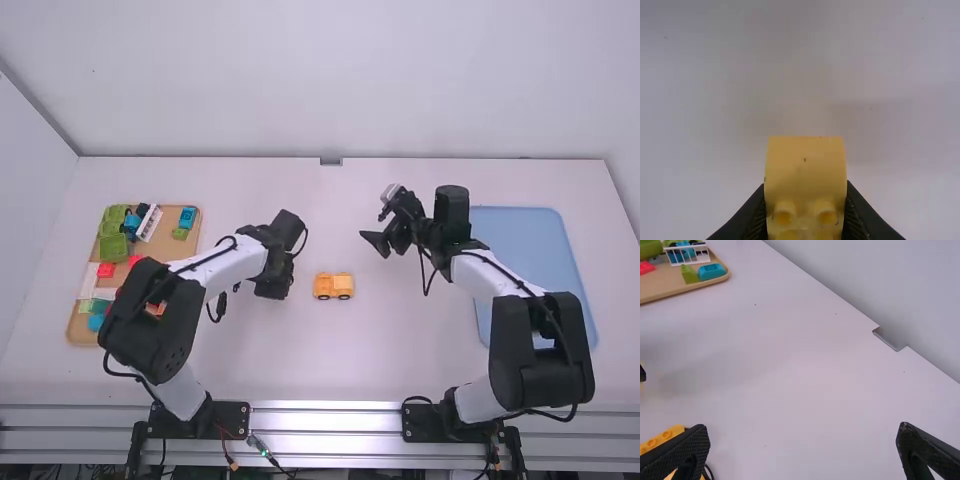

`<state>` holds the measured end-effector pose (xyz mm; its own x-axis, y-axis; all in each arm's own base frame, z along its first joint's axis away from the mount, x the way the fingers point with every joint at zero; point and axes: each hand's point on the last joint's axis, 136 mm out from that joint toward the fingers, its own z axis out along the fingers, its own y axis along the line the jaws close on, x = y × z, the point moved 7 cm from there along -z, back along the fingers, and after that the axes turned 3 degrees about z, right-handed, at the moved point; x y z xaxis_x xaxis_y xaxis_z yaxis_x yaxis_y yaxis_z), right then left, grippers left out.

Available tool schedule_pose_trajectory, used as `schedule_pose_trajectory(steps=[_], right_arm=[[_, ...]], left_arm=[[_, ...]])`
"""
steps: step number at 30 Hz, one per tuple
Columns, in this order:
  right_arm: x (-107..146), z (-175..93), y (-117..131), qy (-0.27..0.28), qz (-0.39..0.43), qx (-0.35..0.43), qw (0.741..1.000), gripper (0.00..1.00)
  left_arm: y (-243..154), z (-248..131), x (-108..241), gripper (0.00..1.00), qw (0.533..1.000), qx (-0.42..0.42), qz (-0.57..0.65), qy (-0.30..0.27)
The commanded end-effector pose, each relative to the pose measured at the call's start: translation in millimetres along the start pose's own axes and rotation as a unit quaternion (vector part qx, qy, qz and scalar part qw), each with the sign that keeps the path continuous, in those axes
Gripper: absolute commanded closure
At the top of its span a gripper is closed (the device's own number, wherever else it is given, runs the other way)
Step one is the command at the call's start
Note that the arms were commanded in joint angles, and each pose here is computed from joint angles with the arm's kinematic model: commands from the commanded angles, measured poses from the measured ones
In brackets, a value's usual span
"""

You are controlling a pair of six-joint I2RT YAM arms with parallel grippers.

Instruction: Assemble lego blocks to make yellow taxi

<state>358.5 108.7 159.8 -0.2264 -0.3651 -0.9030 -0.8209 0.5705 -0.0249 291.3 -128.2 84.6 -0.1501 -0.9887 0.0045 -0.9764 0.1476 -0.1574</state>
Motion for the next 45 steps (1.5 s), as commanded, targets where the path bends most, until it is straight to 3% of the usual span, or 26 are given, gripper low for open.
schedule_pose_trajectory(steps=[1, 19, 27, 29, 31, 32, 35, 40, 41, 45], right_arm=[[-15.6, -2.9, -3.3, -0.017, -0.013, 0.002, 1.000, 0.01], [-13.2, -2.8, -2.1, -0.011, -0.007, -0.001, 1.000, 0.01], [-13.1, -2.9, -2.2, -0.011, -0.011, 0.000, 1.000, 0.01], [-13.1, -2.9, -2.2, -0.011, -0.010, -0.001, 1.000, 0.01], [-13.1, -2.9, -2.2, -0.010, -0.010, 0.000, 1.000, 0.01], [-13.1, -2.9, -2.2, -0.010, -0.010, 0.000, 1.000, 0.01], [-13.1, -2.9, -2.2, -0.011, -0.010, -0.001, 1.000, 0.01], [-13.1, -2.9, -2.2, -0.010, -0.010, 0.000, 1.000, 0.01], [-13.1, -2.9, -2.2, -0.011, -0.010, -0.001, 1.000, 0.01], [-13.1, -2.9, -2.2, -0.011, -0.010, -0.001, 1.000, 0.01]], left_arm=[[3.5, 11.1, -2.7, 0.97, 1.000, -0.015, -0.015, -0.012], [6.4, 25.5, -3.5, 0.97, 0.997, -0.034, -0.060, -0.022], [4.4, 25.2, -3.9, 0.82, 0.997, -0.029, -0.060, -0.026], [4.4, 26.5, -3.3, 0.76, 0.997, -0.030, -0.060, -0.024], [3.5, 28.0, -3.1, 0.57, 0.998, -0.028, -0.060, -0.024], [3.6, 28.0, -3.2, 0.55, 0.998, -0.028, -0.060, -0.024], [4.4, 28.1, -3.3, 0.33, 0.997, -0.031, -0.060, -0.024], [2.7, 28.2, -3.0, 0.05, 0.998, -0.026, -0.047, -0.023], [2.6, 28.0, -3.4, 0.01, 0.998, -0.025, -0.047, -0.025], [-0.4, 24.3, -3.4, 0.01, 0.999, -0.025, -0.024, -0.026]])
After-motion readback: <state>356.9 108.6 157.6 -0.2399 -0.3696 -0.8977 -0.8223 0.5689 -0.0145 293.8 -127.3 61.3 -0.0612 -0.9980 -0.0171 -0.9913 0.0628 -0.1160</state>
